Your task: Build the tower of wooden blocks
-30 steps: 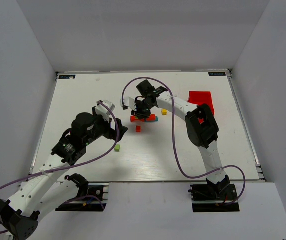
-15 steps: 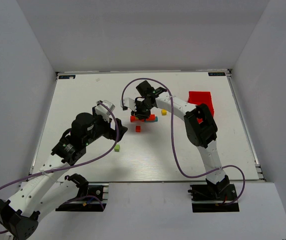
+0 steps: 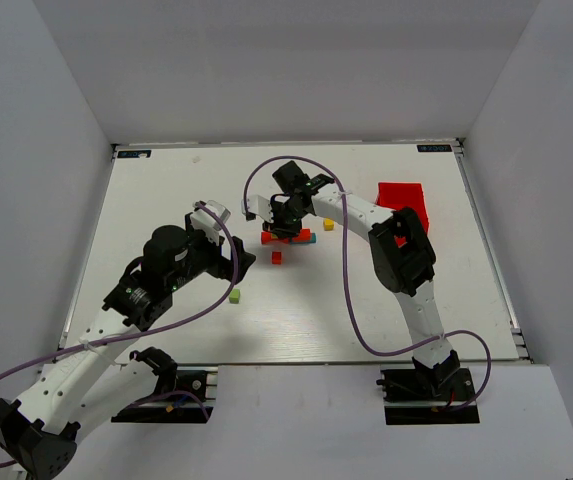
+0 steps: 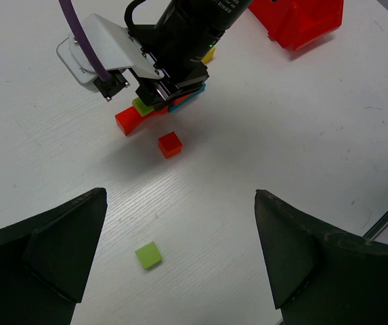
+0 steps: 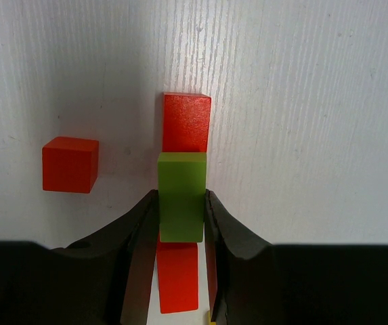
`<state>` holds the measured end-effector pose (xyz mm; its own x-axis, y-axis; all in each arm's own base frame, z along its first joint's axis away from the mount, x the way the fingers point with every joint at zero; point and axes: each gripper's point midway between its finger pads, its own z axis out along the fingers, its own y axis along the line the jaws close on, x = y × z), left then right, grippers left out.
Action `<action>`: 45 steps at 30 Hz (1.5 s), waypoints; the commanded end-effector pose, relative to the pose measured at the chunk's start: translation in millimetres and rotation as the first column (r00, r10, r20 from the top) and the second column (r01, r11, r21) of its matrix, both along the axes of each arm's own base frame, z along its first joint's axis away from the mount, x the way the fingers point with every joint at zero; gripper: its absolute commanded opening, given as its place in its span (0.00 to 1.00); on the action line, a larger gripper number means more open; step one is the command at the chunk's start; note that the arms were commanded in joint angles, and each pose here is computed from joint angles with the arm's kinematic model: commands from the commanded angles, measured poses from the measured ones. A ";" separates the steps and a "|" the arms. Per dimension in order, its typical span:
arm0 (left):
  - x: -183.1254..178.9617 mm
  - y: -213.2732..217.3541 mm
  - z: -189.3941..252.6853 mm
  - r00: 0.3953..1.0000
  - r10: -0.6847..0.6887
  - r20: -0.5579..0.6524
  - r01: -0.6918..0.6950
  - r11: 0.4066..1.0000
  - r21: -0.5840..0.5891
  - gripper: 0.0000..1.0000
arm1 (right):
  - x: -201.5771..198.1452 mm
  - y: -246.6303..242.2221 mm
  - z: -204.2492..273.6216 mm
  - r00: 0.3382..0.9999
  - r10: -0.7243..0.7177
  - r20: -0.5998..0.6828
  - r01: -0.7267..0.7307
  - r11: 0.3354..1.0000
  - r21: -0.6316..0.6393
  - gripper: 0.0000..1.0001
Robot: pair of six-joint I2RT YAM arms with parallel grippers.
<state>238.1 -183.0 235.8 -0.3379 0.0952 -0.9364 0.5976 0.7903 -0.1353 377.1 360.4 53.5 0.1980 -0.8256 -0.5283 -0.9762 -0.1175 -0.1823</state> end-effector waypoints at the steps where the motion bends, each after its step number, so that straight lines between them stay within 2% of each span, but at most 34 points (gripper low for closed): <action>1: -0.4 1.7 5.3 1.000 0.000 0.021 0.000 1.000 -0.007 1.00 | 8.5 6.9 9.3 1.000 -0.005 0.028 0.005 1.000 0.022 0.22; 25: -0.4 1.7 5.3 1.000 0.000 0.021 0.000 1.000 -0.007 1.00 | 6.9 6.3 4.4 1.000 -0.006 0.023 0.006 1.000 0.013 0.34; 29: -0.4 1.7 5.3 1.000 0.000 0.021 0.000 1.000 -0.007 1.00 | 6.2 6.2 3.9 1.000 -0.008 0.021 0.008 1.000 0.014 0.41; 40: -0.4 1.7 5.3 1.000 0.000 0.021 0.000 1.000 -0.007 1.00 | 5.9 5.7 6.8 1.000 -0.012 0.020 0.011 1.000 0.019 0.47; 45: -0.4 1.7 5.3 1.000 0.000 0.021 0.000 1.000 -0.007 1.00 | 0.3 11.0 36.2 1.000 0.002 0.026 -0.004 0.997 0.078 0.55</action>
